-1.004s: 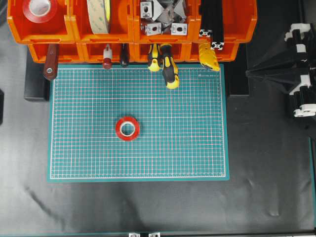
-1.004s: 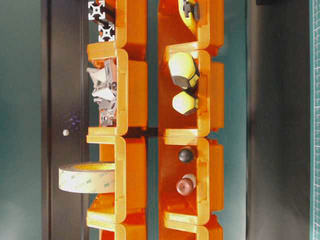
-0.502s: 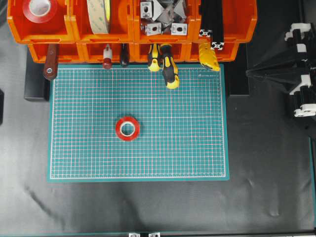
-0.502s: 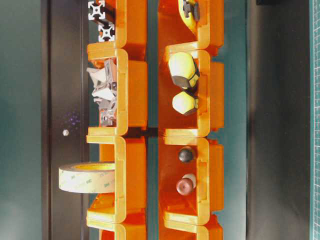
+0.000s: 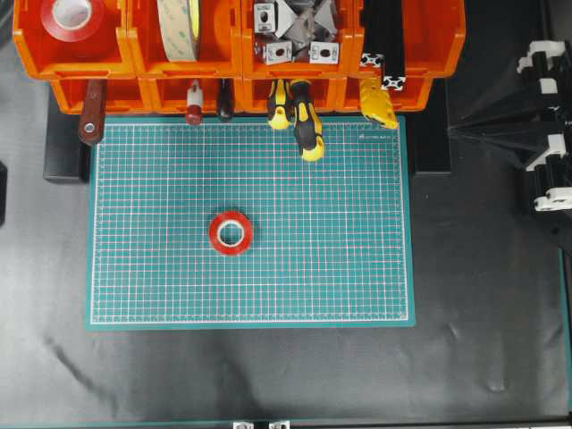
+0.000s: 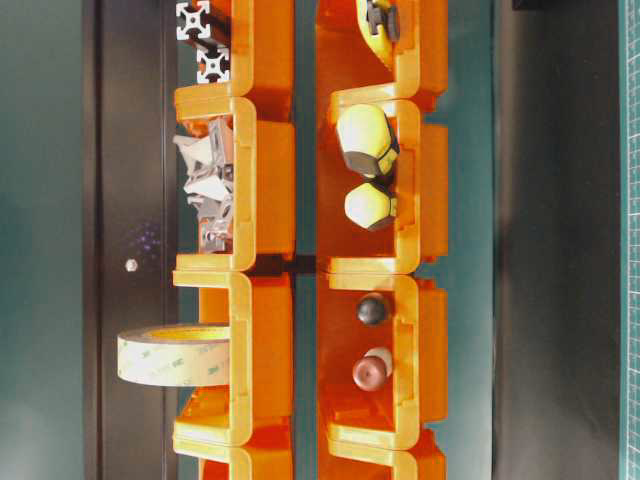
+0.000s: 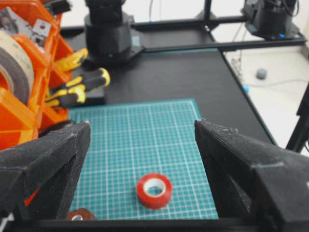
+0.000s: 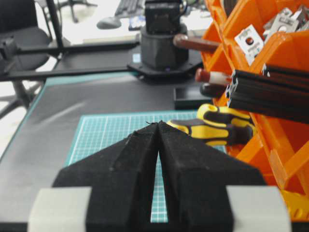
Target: Pick vinyl tape from container rack with left arm.
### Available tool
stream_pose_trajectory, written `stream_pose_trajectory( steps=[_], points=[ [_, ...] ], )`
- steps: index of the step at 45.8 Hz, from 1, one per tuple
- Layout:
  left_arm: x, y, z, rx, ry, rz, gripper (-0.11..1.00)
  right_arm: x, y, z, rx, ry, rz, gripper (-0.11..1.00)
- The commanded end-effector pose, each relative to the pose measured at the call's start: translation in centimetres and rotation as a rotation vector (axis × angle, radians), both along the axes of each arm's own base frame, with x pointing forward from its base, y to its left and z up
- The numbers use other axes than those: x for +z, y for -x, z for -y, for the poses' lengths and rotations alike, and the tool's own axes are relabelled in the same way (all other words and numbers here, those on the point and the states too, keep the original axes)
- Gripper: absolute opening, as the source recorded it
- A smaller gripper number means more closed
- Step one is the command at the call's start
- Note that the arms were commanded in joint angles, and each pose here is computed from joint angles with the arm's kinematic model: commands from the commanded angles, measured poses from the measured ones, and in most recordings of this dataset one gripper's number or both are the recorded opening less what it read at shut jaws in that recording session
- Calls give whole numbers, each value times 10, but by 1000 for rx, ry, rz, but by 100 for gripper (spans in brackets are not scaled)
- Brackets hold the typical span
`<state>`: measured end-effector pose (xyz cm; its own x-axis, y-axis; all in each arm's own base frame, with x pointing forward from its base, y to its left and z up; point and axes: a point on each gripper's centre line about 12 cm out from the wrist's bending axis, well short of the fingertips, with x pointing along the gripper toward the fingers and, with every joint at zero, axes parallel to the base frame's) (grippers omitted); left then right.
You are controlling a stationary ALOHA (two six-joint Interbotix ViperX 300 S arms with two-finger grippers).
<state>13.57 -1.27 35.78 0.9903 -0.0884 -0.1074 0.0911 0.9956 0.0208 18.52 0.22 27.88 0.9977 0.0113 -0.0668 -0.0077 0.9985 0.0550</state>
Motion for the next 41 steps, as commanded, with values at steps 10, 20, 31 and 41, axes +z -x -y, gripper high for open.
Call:
stream_pose_trajectory(
  steps=[10,20,31,41],
  points=[
    [7,-2,0,1,3,26,84,15,0,0,1,21,65,-1],
    [7,-2,0,3,2,32,84,9,3,0,2,35,39,-1],
    [13,-3,1,-4,10,90,84,13,6,0,2,35,59,-1],
    [7,-6,1,-6,11,88,84,15,6,0,1,33,66,-1]
  ],
)
